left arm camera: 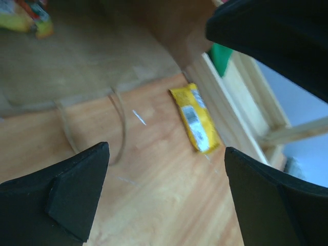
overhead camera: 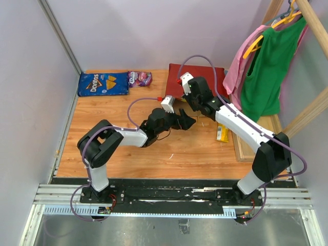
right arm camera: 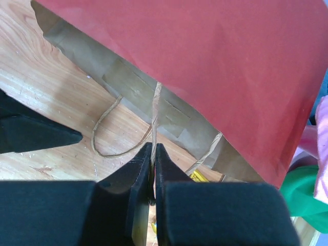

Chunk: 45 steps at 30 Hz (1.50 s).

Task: Take the snacks out of the paper bag
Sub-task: Take out the snack from the paper bag.

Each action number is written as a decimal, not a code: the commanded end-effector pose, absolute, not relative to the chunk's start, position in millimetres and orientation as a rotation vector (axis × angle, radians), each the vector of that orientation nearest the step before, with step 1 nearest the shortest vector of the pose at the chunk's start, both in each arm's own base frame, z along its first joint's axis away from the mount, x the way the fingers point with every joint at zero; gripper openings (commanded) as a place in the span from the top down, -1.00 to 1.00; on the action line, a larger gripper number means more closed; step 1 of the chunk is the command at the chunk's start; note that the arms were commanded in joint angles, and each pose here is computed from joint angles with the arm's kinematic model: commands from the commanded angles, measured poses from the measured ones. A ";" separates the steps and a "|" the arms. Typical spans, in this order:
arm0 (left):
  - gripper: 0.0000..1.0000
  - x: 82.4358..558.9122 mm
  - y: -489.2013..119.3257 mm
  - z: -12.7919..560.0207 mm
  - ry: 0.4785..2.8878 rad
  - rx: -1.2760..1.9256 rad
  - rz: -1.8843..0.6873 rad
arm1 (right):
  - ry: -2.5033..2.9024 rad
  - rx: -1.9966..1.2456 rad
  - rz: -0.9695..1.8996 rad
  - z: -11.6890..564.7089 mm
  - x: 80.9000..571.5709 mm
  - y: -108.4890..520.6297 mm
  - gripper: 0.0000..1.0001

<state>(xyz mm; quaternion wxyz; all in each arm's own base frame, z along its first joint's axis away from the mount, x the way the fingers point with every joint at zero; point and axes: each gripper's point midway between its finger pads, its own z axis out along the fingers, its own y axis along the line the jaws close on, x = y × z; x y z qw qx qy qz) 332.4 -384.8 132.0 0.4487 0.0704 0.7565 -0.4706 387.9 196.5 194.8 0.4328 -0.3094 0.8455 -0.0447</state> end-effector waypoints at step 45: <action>-0.95 384.0 -393.2 111.3 1.794 0.536 -0.175 | 1.953 -0.628 0.292 284.2 381.7 204.1 0.75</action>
